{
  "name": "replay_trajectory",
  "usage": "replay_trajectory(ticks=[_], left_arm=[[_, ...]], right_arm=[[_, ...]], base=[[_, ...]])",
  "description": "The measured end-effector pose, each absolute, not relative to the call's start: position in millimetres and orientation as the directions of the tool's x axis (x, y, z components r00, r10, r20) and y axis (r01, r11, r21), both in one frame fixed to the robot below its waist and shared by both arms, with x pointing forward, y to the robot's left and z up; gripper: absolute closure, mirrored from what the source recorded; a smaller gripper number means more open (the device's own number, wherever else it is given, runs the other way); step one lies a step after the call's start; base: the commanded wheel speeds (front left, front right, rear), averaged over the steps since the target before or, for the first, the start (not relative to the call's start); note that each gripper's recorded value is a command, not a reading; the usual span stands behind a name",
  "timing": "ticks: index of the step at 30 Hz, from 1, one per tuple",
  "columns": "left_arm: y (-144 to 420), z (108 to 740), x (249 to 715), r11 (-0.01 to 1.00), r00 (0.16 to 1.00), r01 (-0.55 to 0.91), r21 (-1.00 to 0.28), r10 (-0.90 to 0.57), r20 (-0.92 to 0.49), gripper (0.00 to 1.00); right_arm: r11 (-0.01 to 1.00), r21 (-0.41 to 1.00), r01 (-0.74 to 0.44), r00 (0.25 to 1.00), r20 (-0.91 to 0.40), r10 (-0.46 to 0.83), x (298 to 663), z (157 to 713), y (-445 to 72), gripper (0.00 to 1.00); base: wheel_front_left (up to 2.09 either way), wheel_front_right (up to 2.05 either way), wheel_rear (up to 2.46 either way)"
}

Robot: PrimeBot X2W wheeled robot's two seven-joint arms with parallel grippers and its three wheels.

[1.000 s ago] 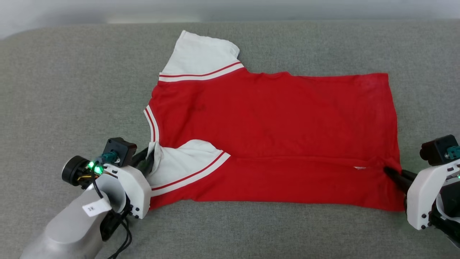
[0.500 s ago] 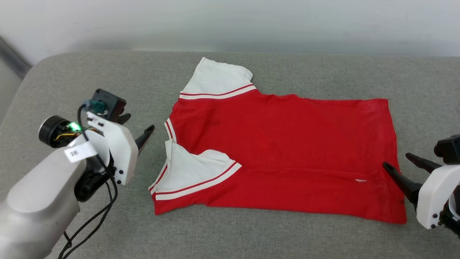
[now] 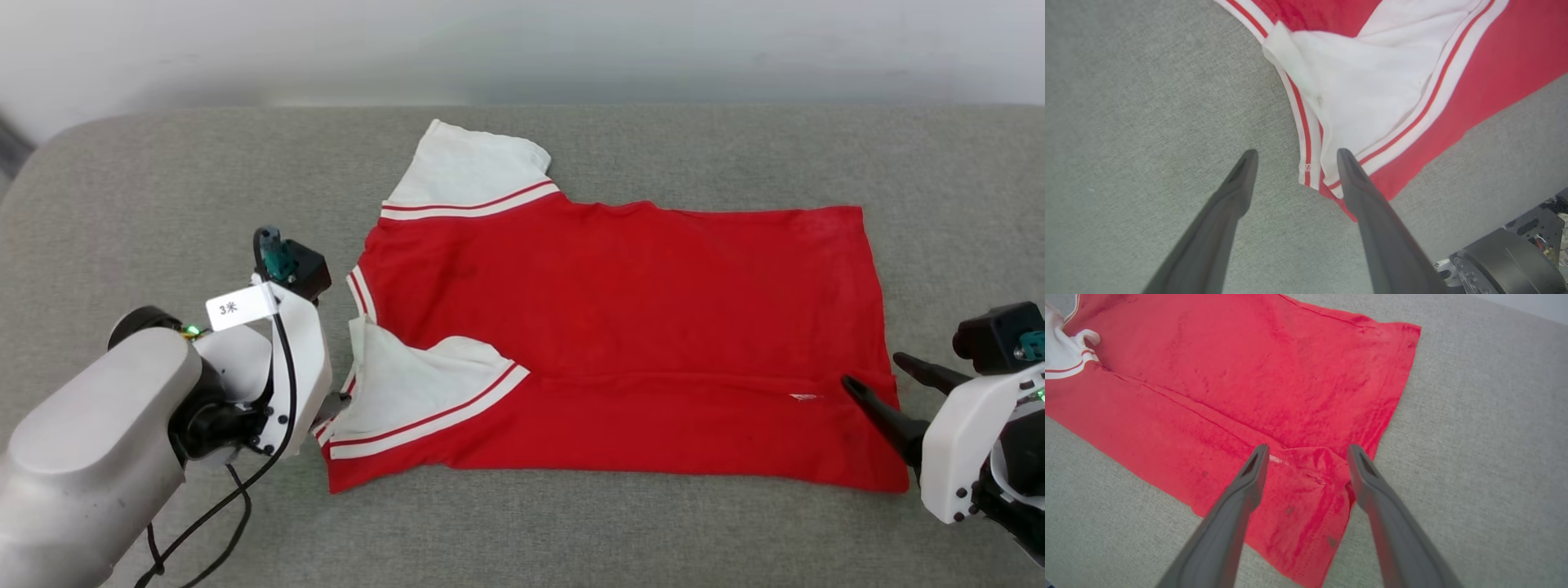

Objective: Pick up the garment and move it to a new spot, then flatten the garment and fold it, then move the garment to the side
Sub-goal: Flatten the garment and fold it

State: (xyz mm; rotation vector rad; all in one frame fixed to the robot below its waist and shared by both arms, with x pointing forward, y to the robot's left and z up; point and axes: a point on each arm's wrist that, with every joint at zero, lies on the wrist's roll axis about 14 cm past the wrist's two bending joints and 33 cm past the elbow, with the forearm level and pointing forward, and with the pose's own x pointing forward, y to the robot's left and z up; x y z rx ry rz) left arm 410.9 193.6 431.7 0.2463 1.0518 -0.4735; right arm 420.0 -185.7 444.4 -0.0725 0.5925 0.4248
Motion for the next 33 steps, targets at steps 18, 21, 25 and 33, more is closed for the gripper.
replay_trajectory(ticks=[18,21,25,33], left_arm=[[189.5,374.5,386.2,0.869,0.234,0.489,-0.078,-0.217,-0.948,1.0],[187.4,384.0,387.8,0.86,0.279,0.507,-0.061,-0.231,-0.932,1.0],[188.4,402.2,390.2,0.851,0.34,0.523,-0.038,-0.249,-0.907,1.0],[188.0,416.9,395.2,0.844,0.386,0.536,-0.03,-0.276,-0.88,1.0]], right_arm=[[0.919,0.033,-0.394,0.744,-0.576,0.339,425.0,445.6,-196.6,0.0],[0.91,-0.012,-0.413,0.745,-0.579,0.33,428.2,462.0,-201.4,0.0],[0.885,-0.086,-0.457,0.702,-0.646,0.3,426.6,478.4,-210.4,0.0],[0.864,-0.082,-0.497,0.479,-0.856,0.194,408.3,455.0,-226.5,0.0]], base=[[0.0,0.0,0.0],[0.0,0.0,0.0],[0.0,0.0,0.0],[0.0,0.0,0.0]])
